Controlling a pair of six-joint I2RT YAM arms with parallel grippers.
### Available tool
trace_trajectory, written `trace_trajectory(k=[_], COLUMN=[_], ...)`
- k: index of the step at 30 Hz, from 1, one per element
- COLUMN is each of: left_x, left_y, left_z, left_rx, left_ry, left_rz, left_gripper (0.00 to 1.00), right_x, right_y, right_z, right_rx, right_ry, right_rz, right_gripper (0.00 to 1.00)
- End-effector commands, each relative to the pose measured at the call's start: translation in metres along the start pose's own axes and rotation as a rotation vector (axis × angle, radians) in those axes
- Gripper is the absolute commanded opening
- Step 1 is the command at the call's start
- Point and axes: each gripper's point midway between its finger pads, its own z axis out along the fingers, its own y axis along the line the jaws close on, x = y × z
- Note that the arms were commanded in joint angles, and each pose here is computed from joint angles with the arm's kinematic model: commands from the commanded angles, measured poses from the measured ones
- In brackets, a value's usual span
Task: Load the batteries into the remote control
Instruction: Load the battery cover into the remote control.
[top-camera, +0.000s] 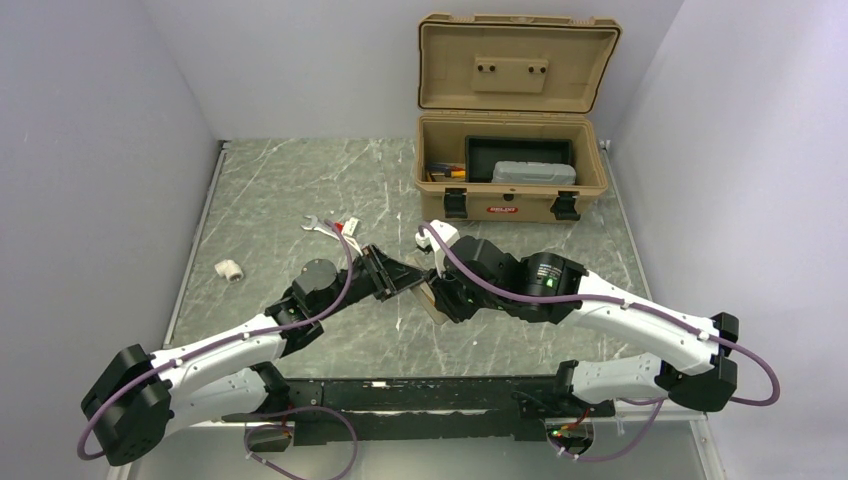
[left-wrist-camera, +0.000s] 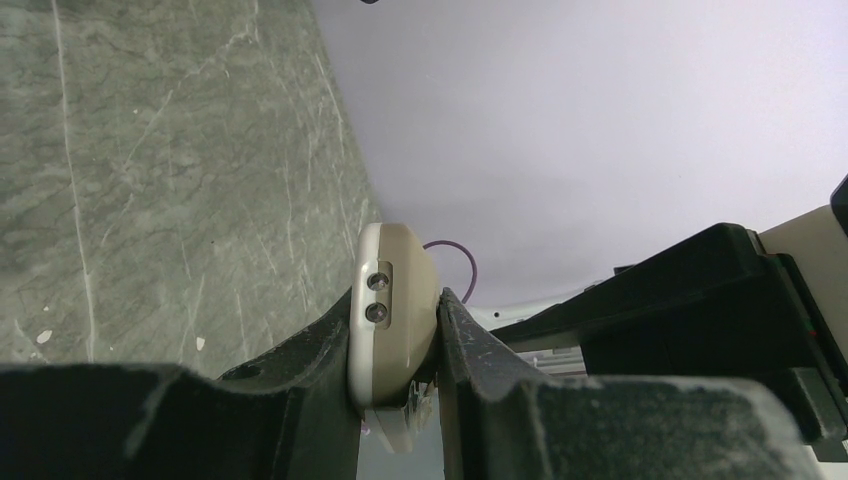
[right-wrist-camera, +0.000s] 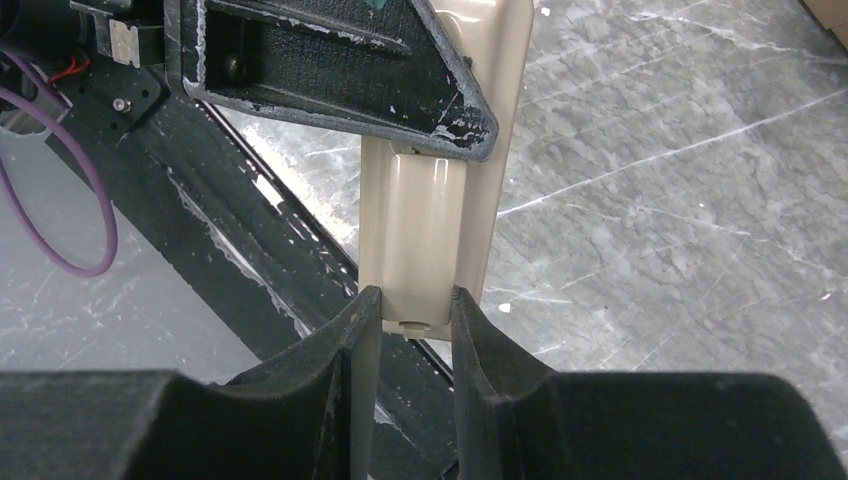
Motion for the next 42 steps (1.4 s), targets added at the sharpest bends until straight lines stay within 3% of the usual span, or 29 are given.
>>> trace_trajectory(k=[1,42], left_x=[-0.0151,-0.0152], left_y=[-0.0334,-0.0271], left_z=[0.0035,0.0003], left_rx=[0.089,0.065], left_ry=[-0.051,-0.062], left_rz=[-0.002,-0.014], left_gripper=[0.00,0.00], right_x=[-0.0096,-0.0093], right_y=[-0.0001,-0.0017], right_z=[-0.0056,-0.0068], right_rx=[0.003,0.015], right_ry=[-0.026,-0.018], right_rz=[-0.010,0.010], right_gripper=[0.22,0.22])
